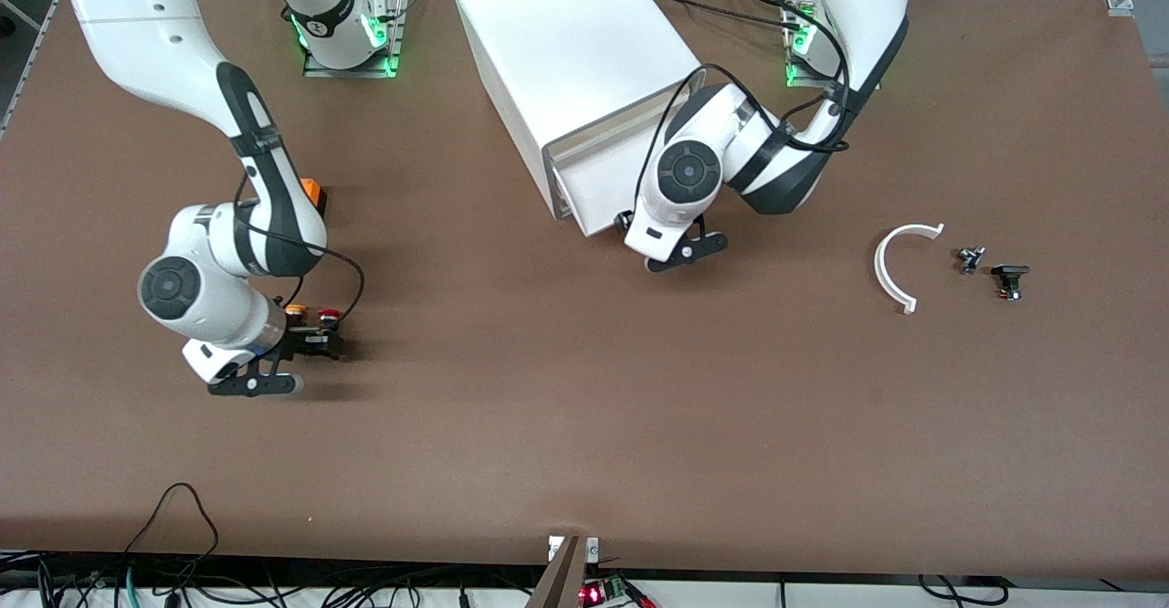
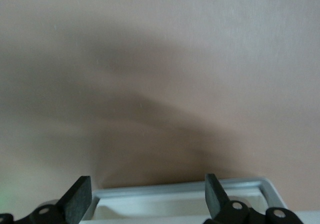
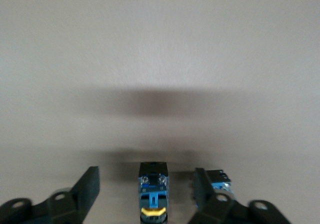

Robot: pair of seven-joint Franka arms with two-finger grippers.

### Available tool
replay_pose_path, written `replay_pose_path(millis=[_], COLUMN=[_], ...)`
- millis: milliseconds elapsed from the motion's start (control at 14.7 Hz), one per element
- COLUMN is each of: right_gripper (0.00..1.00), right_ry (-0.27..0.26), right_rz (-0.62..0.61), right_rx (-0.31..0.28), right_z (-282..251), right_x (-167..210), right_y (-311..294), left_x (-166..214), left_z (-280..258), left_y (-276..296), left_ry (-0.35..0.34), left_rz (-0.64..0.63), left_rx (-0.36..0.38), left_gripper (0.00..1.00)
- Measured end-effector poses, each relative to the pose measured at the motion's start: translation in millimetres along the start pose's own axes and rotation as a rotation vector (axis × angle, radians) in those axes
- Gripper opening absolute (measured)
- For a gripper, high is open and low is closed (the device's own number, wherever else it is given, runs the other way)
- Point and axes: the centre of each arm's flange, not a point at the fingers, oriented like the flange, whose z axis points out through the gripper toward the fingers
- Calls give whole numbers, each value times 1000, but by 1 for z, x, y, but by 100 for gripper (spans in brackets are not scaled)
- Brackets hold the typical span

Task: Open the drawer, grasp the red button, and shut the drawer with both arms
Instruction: 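Push the drawer shut with the left gripper while the right gripper withdraws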

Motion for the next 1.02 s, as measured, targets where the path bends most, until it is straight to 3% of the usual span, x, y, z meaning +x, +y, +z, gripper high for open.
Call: replay_pose_path(millis=[68, 271, 1018], right_gripper=[100, 100, 100], right_ry=[11, 47, 39], right_rz=[3, 20, 112], right_rx=[2, 6, 23], right_z=[-23, -86, -262], right_x=[4, 7, -43], right_y=[2, 17, 27], left_x=[-10, -36, -72], left_z=[4, 13, 26], left_y=[3, 10, 18], left_ry=[-7, -23, -65], left_rz=[-1, -3, -6], left_rx=[6, 21, 36], left_gripper=[100, 100, 100])
